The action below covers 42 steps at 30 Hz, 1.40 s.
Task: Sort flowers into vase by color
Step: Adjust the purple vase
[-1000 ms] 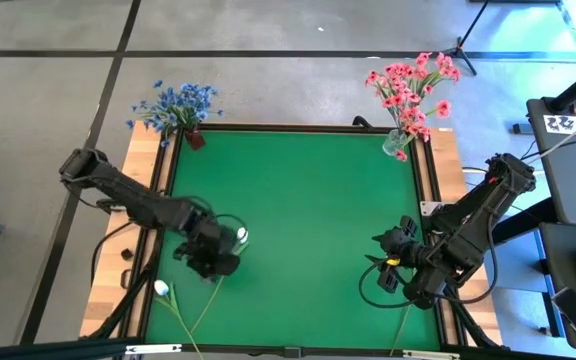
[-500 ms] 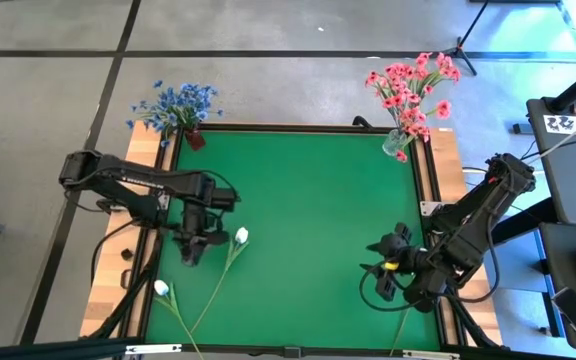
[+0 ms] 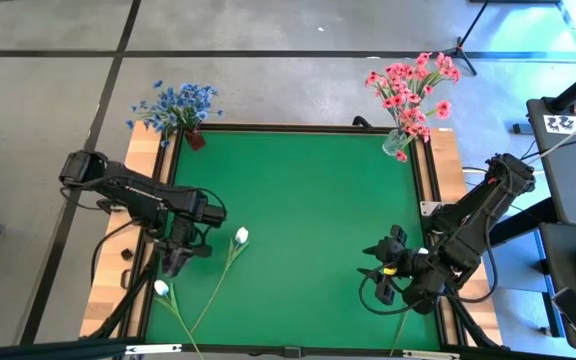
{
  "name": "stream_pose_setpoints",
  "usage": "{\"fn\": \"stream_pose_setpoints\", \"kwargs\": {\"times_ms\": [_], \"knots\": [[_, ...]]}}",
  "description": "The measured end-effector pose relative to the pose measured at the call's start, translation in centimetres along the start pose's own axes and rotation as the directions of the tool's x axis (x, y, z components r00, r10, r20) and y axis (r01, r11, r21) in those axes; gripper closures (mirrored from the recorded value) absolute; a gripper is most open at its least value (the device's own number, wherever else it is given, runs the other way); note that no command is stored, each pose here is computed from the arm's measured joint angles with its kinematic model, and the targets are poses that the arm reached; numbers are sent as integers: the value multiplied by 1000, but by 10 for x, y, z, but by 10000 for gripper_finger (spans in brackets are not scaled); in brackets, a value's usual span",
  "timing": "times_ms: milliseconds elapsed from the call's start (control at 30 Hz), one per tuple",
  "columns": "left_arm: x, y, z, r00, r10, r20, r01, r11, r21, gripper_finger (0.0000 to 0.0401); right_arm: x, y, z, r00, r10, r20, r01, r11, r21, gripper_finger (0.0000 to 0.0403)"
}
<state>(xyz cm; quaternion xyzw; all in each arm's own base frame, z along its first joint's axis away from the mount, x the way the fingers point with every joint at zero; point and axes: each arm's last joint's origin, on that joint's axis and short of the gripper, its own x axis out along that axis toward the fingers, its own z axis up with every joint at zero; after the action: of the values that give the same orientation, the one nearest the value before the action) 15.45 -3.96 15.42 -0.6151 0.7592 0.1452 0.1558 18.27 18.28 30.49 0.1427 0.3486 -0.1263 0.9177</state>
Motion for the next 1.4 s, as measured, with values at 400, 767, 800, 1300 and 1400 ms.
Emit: {"fn": "stream_pose_setpoints", "kwargs": {"times_ms": [400, 767, 800, 1300, 1400], "knots": [[-17, -47, -36, 977, -122, 176, 73, 963, 260, 282, 1, -1, 5, 992, -55, 117, 73, 986, -152, 162], [-48, -120, -78, 655, -696, 294, 411, 655, 634, 282, 54, 3, 61, 975, 43, 216, 121, 717, -686, 138], [-50, -124, -78, 623, -728, 287, 432, 626, 650, 282, 61, 4, 66, 975, 84, 205, 89, 702, -707, 128], [-17, -172, -75, 509, -852, 123, 563, 438, 701, 282, 150, 15, 65, 978, 125, 166, 128, 268, -955, 43], [-16, -173, -74, 498, -858, 130, 568, 436, 698, 282, 159, 18, 64, 971, 89, 224, 198, 231, -953, 57]]}}
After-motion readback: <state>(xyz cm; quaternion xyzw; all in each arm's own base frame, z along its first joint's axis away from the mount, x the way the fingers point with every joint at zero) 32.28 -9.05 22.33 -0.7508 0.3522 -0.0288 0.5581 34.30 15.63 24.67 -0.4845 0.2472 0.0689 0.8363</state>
